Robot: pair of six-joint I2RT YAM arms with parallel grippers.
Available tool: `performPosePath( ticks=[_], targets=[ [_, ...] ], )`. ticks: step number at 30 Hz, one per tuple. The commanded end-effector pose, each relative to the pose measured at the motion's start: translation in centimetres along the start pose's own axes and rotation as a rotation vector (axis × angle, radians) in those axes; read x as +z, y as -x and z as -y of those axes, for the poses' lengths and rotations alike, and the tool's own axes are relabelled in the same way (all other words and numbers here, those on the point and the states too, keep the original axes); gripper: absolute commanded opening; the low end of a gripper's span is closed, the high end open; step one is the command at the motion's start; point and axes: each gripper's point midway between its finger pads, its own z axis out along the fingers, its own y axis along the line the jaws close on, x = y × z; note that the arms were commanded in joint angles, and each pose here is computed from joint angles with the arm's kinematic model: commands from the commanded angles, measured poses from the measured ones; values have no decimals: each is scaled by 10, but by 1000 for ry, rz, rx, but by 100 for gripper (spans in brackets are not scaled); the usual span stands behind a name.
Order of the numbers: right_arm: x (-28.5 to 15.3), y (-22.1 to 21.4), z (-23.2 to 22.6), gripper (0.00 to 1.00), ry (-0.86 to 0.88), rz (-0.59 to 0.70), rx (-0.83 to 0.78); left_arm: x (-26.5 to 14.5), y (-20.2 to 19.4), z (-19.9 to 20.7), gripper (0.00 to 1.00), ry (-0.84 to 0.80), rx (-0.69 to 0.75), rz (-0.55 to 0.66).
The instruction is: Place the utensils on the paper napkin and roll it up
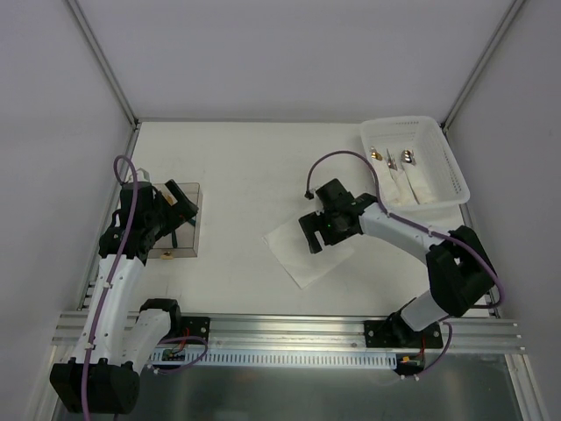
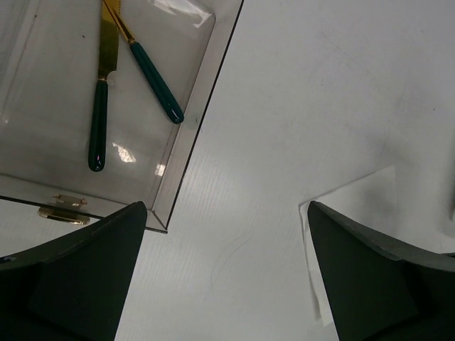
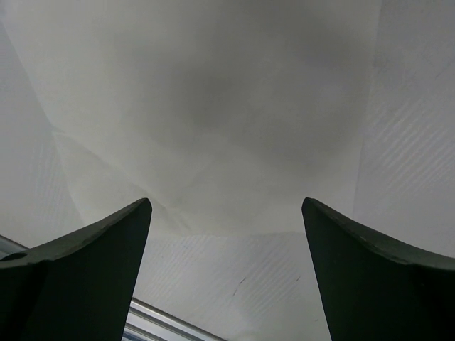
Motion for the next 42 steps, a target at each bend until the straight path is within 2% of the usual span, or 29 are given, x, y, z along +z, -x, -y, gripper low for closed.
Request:
performPosePath(
  ticks=[1, 5, 11, 18, 25, 28, 32, 34, 37, 42],
  targets=[
    [5, 29, -2, 91, -34, 57, 60, -1, 2, -2, 99, 26, -31, 7],
    [27, 25, -10, 90, -17, -9, 77, 1, -1, -5, 99, 36, -44, -3],
    [61, 17, -31, 88, -7, -84, 16, 2, -2, -5, 99, 39, -27, -16],
    [74, 37, -52, 88, 3, -65, -27, 4, 2, -7, 99, 67, -9, -27],
    [80, 59, -59, 88, -15, -59, 40, 16, 19, -29, 98, 233, -68, -42],
    [82, 62, -63, 88, -7, -79, 70, 23, 29, -32, 91, 282, -82, -44],
    [71, 75, -71, 90, 24, -46, 81, 36, 37, -36, 80, 327, -85, -72],
    [62, 79, -76, 91, 55, -38, 67, 46, 37, -38, 78, 349, -83, -102],
    [35, 93, -87, 95, 118, 10, 28, 59, 40, -43, 72, 380, -66, -135],
    [-23, 115, -93, 98, 162, 136, -30, 81, 34, -57, 64, 433, -163, -200]
  ],
)
